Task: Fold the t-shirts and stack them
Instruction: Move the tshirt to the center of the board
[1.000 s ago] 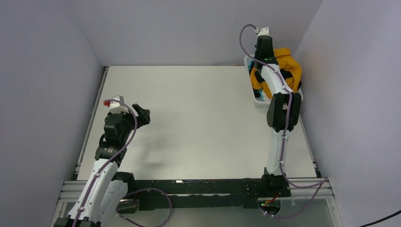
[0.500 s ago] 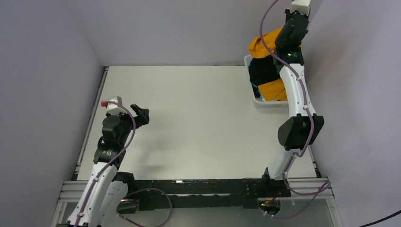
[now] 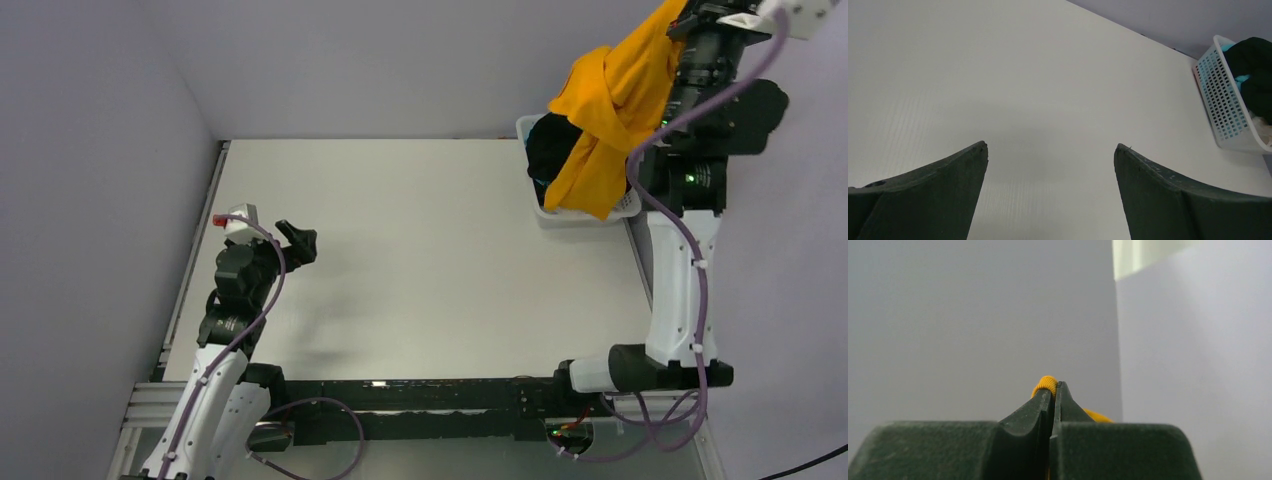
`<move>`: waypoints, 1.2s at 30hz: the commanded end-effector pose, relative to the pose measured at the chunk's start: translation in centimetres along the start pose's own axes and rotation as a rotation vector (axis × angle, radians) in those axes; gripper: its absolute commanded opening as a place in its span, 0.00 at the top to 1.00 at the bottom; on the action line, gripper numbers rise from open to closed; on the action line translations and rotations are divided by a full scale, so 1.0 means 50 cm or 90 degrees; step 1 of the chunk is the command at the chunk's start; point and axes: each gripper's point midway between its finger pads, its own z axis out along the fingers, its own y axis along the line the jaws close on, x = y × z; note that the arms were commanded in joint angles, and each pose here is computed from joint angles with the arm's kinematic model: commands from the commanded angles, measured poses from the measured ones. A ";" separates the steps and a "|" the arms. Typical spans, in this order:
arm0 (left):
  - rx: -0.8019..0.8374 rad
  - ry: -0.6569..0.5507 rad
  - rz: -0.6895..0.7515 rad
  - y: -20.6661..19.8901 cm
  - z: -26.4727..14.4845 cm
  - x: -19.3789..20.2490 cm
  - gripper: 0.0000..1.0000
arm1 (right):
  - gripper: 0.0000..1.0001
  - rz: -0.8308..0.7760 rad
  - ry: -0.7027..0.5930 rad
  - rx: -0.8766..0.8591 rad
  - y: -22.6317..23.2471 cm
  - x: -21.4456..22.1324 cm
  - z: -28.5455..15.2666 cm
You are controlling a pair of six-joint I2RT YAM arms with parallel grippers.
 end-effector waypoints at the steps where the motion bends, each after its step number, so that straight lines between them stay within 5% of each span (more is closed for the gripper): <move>1: 0.035 -0.028 -0.005 -0.025 -0.007 -0.028 0.01 | 1.00 0.172 -0.030 -0.155 0.083 -0.117 -0.046; 9: 0.050 -0.037 -0.011 -0.034 -0.023 -0.033 0.01 | 1.00 0.425 0.124 -0.522 0.338 -0.095 -0.159; 21: 0.019 -0.025 -0.017 -0.018 -0.054 -0.028 0.01 | 1.00 0.551 0.196 -0.665 0.647 -0.053 -0.254; 30: -0.060 -0.037 -0.020 0.011 -0.053 -0.061 0.01 | 1.00 0.500 0.383 -0.438 0.576 0.133 -0.262; 36: -0.091 -0.001 -0.034 0.029 -0.021 -0.034 0.01 | 1.00 0.450 0.645 -0.290 0.407 0.498 -0.405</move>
